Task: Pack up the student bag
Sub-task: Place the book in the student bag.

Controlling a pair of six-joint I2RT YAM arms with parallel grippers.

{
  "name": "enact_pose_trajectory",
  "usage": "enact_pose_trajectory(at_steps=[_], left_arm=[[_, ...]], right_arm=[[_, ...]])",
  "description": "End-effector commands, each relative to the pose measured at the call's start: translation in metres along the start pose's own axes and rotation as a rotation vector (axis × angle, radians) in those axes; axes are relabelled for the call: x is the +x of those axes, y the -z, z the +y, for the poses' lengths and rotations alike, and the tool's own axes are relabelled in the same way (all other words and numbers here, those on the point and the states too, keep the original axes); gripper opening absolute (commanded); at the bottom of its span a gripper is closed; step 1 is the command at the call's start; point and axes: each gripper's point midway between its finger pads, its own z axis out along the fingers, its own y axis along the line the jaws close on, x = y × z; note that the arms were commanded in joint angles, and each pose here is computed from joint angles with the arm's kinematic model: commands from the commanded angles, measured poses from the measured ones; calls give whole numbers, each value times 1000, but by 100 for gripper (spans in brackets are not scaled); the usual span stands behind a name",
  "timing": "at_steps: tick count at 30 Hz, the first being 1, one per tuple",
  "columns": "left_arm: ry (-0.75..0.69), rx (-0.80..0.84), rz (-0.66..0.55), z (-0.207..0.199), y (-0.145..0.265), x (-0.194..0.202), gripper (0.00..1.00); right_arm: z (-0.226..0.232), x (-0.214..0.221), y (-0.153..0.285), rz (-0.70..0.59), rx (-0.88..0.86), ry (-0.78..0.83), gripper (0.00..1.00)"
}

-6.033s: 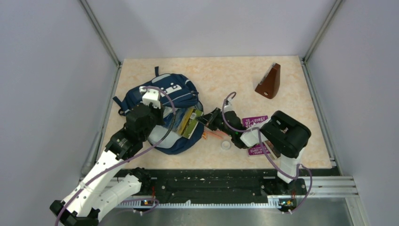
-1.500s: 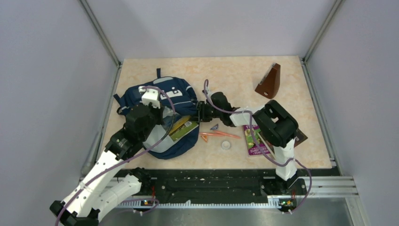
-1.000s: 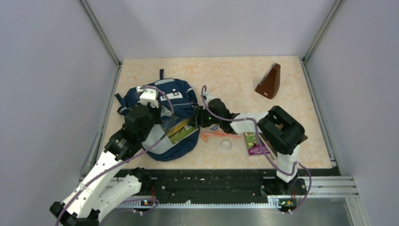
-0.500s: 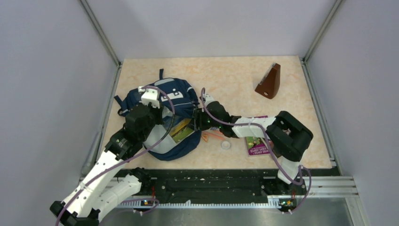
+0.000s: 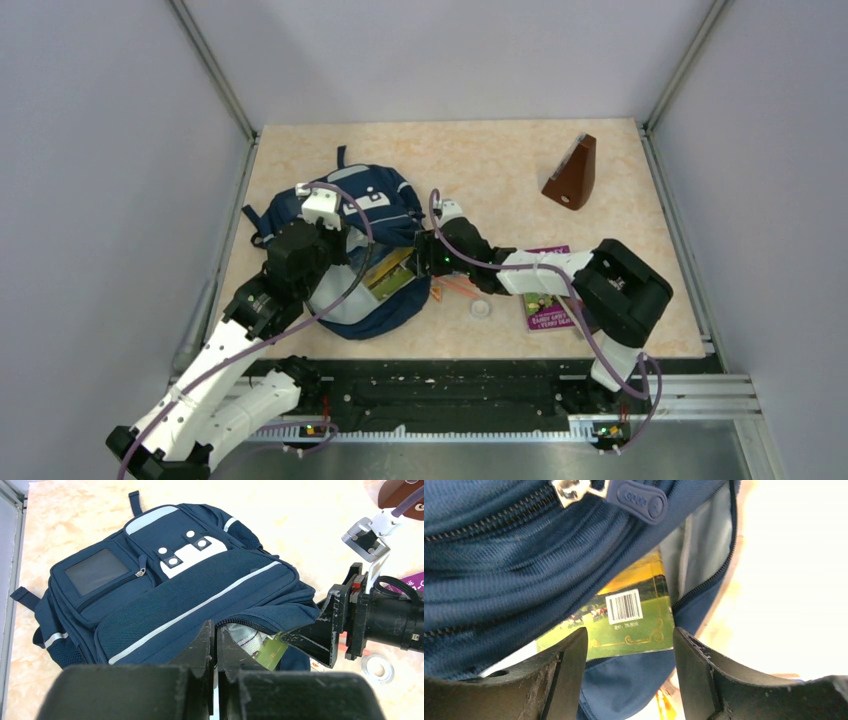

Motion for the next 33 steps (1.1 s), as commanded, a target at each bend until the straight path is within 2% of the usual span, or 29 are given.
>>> enact_pose_trajectory(at_steps=[1, 9, 16, 24, 33], left_arm=[[54, 37, -130, -8, 2, -36, 0], [54, 38, -129, -9, 2, -36, 0], [54, 36, -129, -8, 2, -36, 0], [53, 36, -128, -8, 2, -35, 0], [56, 41, -129, -9, 2, -36, 0]], right_arm=[[-14, -14, 13, -48, 46, 20, 62], [-5, -9, 6, -29, -58, -7, 59], [-4, -11, -8, -18, -66, -7, 52], [-4, -7, -16, 7, -74, 1, 52], [44, -12, -1, 10, -305, -177, 36]])
